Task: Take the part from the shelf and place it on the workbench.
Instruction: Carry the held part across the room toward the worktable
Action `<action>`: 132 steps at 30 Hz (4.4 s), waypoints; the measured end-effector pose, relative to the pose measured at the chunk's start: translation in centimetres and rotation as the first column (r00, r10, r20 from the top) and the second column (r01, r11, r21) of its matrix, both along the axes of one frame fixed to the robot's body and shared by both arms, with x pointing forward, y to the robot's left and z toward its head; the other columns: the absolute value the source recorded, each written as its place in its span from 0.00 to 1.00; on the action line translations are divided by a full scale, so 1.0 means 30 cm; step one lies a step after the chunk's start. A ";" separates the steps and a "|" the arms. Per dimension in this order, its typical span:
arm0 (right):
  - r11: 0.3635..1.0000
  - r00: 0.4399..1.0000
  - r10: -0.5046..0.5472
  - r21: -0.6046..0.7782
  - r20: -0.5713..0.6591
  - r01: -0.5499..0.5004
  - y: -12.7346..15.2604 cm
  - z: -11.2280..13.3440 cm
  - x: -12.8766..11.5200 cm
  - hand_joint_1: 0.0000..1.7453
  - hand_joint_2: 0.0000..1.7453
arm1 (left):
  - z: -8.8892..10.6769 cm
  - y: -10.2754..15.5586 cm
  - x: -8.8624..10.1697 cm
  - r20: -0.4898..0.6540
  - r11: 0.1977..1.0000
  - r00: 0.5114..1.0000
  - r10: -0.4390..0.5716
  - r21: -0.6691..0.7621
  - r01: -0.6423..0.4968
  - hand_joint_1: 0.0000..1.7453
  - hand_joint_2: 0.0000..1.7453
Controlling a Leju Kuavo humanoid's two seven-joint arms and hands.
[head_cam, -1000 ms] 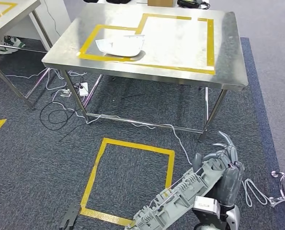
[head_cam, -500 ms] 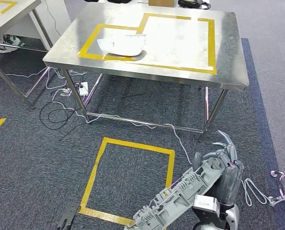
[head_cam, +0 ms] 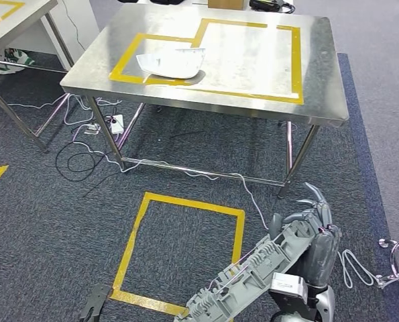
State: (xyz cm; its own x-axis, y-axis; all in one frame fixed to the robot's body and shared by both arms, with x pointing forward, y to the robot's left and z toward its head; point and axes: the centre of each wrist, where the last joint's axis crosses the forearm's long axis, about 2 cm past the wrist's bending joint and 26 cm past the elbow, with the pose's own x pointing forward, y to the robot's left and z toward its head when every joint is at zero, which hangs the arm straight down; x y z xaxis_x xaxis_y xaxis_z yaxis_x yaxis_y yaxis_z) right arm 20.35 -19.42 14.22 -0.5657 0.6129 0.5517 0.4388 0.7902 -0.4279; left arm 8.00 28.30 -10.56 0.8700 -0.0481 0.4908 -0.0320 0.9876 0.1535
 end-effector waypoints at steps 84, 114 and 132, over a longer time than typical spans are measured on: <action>1.000 1.000 0.004 0.018 0.008 -0.004 0.010 0.009 0.007 1.00 1.00 | -0.001 0.001 -0.006 0.003 1.000 1.000 -0.009 -0.008 0.009 0.00 1.00; 1.000 1.000 0.003 0.018 0.006 -0.003 0.011 0.008 0.006 1.00 1.00 | -0.002 0.008 -0.011 0.000 1.000 1.000 -0.009 -0.004 0.009 0.00 1.00; 1.000 1.000 0.011 0.019 0.009 -0.011 0.019 0.012 0.010 1.00 1.00 | -0.001 0.009 -0.002 0.005 1.000 1.000 -0.010 -0.003 0.010 0.00 1.00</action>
State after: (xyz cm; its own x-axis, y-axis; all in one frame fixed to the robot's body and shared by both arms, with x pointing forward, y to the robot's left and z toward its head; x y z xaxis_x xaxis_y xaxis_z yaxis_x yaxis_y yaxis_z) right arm 20.65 -18.85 14.57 -0.5769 0.5962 0.5583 0.4338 0.8028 -0.4091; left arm 7.94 28.56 -10.57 0.8672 -0.0549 0.4950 -0.0231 0.9884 0.1500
